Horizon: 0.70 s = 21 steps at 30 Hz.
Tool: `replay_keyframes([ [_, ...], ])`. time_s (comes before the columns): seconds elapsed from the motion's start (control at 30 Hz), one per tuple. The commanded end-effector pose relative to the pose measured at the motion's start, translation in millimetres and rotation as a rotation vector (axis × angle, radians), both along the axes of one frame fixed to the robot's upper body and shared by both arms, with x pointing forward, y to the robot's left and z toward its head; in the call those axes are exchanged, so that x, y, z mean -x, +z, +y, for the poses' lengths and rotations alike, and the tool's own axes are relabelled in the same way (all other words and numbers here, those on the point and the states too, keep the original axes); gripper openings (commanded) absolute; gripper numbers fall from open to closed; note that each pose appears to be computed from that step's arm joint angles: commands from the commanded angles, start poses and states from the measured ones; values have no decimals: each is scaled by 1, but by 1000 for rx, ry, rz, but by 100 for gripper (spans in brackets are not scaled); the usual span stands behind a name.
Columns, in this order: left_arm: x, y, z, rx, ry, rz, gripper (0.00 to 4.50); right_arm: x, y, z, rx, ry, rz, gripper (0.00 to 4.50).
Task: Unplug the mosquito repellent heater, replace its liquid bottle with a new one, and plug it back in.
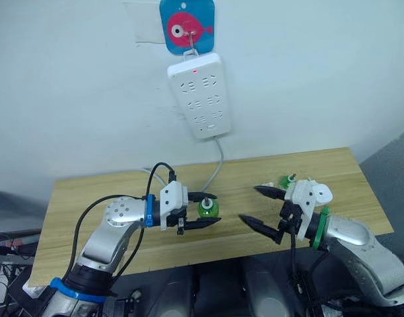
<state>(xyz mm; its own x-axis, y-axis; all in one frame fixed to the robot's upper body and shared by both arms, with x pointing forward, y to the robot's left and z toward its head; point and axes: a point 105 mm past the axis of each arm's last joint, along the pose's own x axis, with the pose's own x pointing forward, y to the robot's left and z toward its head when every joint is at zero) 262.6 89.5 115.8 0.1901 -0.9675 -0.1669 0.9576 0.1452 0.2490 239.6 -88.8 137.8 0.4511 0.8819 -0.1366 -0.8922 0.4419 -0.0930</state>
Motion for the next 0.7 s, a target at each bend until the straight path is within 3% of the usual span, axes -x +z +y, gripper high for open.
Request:
replay_keyframes([
  [0.03, 1, 6, -10, 12, -59, -44, 223, 4, 23, 27, -34, 133, -27, 446],
  [0.23, -2, 8, -13, 16, -71, -56, 223, 1, 33, 50, -62, 201, -41, 446],
  [0.37, -1, 10, -13, 14, -79, -58, 223, 1, 28, 54, -37, 232, -47, 360],
  [0.7, -4, 11, -14, 10, -88, -62, 223, -6, 22, 58, -12, 252, -64, 360],
])
